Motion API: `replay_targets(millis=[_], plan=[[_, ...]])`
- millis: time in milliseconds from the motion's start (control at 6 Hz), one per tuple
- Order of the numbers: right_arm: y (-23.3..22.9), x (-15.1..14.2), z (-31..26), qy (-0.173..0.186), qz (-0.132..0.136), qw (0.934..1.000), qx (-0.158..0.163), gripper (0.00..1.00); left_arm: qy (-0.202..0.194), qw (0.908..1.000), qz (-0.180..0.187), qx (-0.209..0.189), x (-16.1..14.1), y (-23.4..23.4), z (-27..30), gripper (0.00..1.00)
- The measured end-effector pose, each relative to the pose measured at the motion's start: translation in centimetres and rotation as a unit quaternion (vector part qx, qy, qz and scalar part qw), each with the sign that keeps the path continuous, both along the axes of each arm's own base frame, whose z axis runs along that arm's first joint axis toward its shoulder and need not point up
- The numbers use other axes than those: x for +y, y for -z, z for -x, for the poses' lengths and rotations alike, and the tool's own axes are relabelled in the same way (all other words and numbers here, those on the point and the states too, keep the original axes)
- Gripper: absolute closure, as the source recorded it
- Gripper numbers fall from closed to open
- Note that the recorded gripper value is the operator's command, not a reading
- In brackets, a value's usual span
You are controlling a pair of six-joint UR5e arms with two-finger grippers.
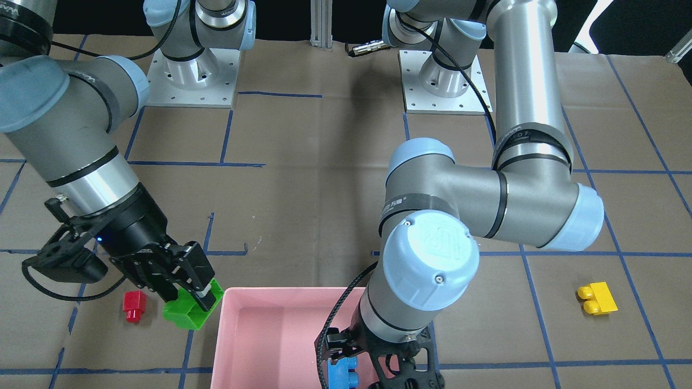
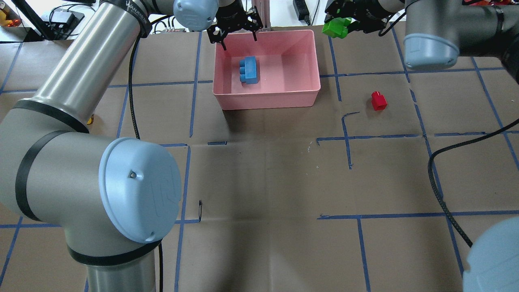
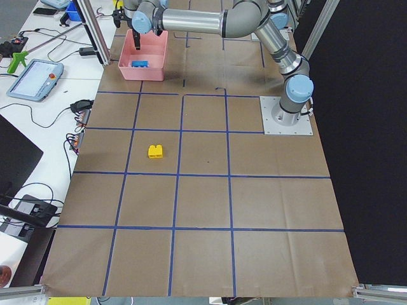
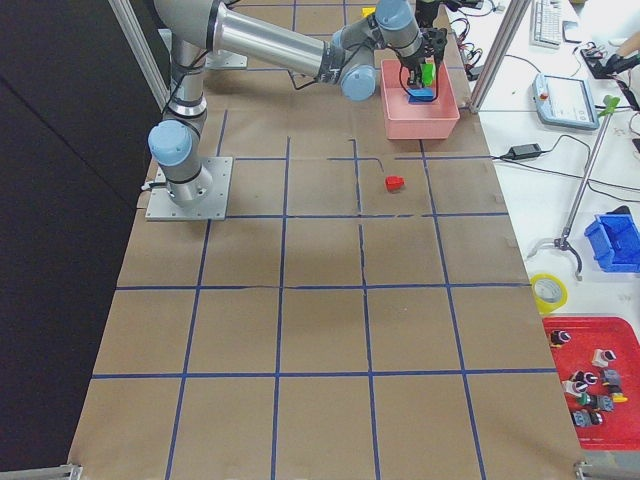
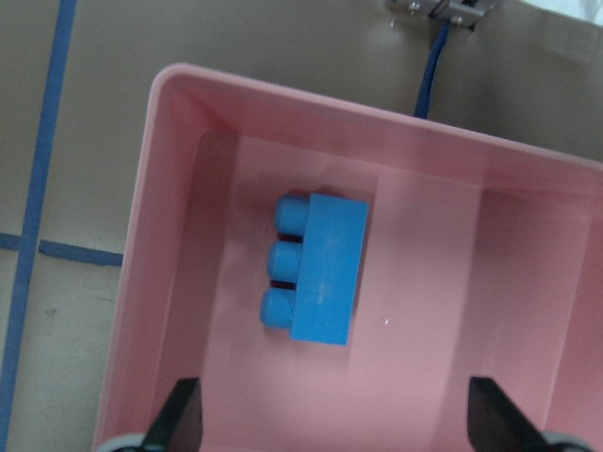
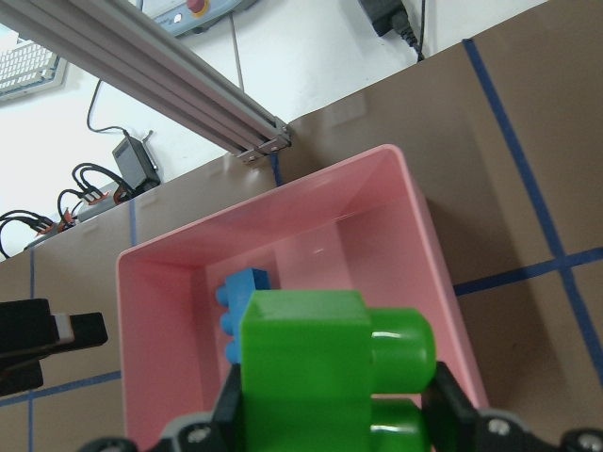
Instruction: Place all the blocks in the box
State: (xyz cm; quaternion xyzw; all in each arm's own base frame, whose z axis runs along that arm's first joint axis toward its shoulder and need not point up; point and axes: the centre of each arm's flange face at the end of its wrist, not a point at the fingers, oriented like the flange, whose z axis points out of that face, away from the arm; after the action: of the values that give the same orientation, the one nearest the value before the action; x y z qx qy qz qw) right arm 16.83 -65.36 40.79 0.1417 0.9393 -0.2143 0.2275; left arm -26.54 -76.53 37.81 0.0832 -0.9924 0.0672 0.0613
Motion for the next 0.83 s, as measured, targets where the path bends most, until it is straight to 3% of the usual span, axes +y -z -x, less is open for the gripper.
replay_targets(millis=[333, 500, 833], plan=[[2.4, -1.5, -6.5, 0.006, -0.018, 0.9995, -0.027, 0.98, 0.034, 0.9993, 0.007, -0.015, 0.0, -4.8, -9.8, 0.0], [4.3, -2.6, -10.1, -0.002, -0.031, 0.999, -0.034, 0.92, 0.056, 0.9981, 0.007, -0.026, -0.1, -5.5, -16.0, 0.0], [6.7, -3.1, -14.1, -0.011, -0.044, 0.9985, -0.03, 0.01, 0.072, 0.9966, -0.008, -0.039, 0.1, -4.0, -30.0, 0.0]])
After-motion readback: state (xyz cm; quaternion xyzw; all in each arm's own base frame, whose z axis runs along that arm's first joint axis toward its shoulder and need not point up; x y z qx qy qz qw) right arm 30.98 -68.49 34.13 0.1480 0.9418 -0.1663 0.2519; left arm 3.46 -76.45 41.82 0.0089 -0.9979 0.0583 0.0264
